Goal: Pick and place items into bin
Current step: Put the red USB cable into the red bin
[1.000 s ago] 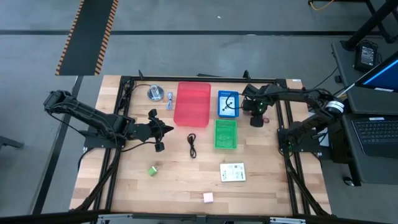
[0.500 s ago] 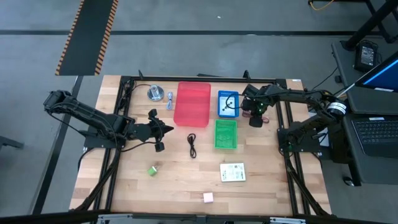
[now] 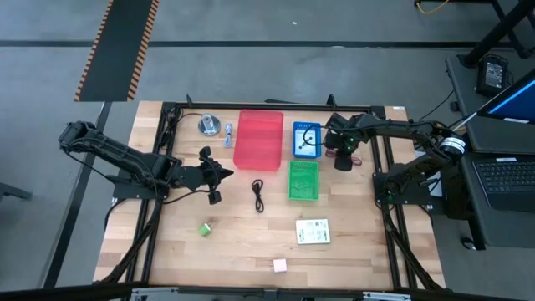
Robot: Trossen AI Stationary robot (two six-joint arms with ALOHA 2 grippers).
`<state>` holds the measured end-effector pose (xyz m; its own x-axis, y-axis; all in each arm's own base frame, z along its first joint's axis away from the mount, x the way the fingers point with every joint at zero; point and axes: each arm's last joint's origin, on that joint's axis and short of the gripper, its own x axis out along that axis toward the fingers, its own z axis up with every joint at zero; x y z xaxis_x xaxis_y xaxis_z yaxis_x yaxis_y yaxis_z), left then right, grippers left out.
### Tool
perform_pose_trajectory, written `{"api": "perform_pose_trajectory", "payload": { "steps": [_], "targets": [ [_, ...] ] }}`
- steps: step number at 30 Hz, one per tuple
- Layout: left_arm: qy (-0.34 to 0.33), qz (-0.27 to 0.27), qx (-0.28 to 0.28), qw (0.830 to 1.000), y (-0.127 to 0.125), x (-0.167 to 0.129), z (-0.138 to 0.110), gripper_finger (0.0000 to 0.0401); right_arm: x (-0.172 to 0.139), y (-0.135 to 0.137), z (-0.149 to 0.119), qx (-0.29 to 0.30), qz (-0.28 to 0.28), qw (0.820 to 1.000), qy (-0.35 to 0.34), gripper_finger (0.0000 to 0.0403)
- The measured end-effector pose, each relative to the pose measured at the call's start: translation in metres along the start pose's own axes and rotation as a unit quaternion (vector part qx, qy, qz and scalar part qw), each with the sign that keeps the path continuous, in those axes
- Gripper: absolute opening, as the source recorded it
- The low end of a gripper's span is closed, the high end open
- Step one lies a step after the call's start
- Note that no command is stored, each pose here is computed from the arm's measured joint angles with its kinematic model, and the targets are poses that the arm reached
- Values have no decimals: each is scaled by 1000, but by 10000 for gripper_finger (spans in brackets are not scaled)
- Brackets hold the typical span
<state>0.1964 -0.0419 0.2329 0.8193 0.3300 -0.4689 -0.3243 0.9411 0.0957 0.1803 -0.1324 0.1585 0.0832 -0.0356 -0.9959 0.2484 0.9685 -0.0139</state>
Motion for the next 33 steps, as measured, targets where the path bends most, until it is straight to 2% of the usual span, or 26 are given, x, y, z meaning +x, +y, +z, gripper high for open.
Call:
{"api": "perform_pose_trajectory", "payload": {
  "steps": [6, 20, 24, 28, 33],
  "targets": [
    [0, 0, 0, 1000, 0, 0, 0, 2, 9, 0, 1, 1, -2, 1000, -5, 100],
    [1, 0, -5, 1000, 0, 0, 0, 2, 25, 2, -7, -1, -3, 1000, -8, 99],
    [1, 0, -8, 1000, 0, 0, 0, 2, 25, 2, -7, -7, -8, 1000, -5, 70],
    [1, 0, -8, 1000, 0, 0, 0, 2, 25, 2, -7, -6, -11, 1000, -3, 13],
    [3, 0, -7, 1000, 0, 0, -1, 2, 25, 3, -8, 4, -13, 1000, 2, 3]
  ]
}}
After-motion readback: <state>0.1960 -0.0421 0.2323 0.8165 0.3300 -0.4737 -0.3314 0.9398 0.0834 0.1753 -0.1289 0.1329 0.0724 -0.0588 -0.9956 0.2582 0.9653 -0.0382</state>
